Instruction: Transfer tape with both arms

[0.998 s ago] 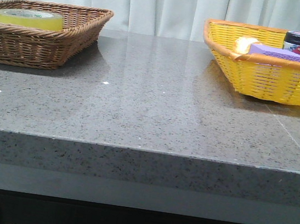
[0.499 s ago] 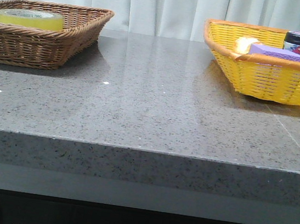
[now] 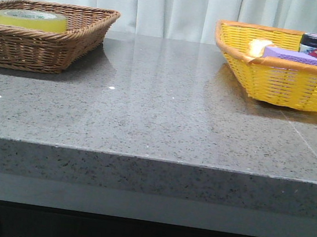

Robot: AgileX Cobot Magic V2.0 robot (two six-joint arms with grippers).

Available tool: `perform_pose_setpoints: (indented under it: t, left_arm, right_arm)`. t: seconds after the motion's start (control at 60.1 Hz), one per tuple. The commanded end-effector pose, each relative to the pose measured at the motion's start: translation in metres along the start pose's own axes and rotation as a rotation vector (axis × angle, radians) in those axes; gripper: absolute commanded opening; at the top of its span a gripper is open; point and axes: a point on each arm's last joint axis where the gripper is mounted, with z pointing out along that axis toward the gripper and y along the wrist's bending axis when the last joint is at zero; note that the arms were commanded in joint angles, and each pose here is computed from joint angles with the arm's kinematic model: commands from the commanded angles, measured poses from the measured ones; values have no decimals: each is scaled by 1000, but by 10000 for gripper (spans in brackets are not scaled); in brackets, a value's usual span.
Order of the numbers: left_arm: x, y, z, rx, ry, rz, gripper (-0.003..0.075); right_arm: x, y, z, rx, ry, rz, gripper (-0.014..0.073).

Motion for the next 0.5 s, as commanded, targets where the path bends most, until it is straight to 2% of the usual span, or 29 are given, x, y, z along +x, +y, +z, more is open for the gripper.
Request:
perform_pose_setpoints:
  t: [0.0,0.067,0.233,0.483]
  left_arm:
    - [-6,1,-2,-6,-90,-13,-20]
    - [-6,1,-2,-6,-90,-13,-20]
    - [-6,1,-2,-6,-90,-13,-20]
    - [-6,1,-2,-6,-90,-13,-20]
  right_arm:
    - [-13,-1,-3,13,-133,-30,-67]
    - [-13,-1,-3,13,-142,-49,-67]
    - [-16,0,-3,6,-167,13,-67]
    - [-19,0,-4,5,-202,11,-67]
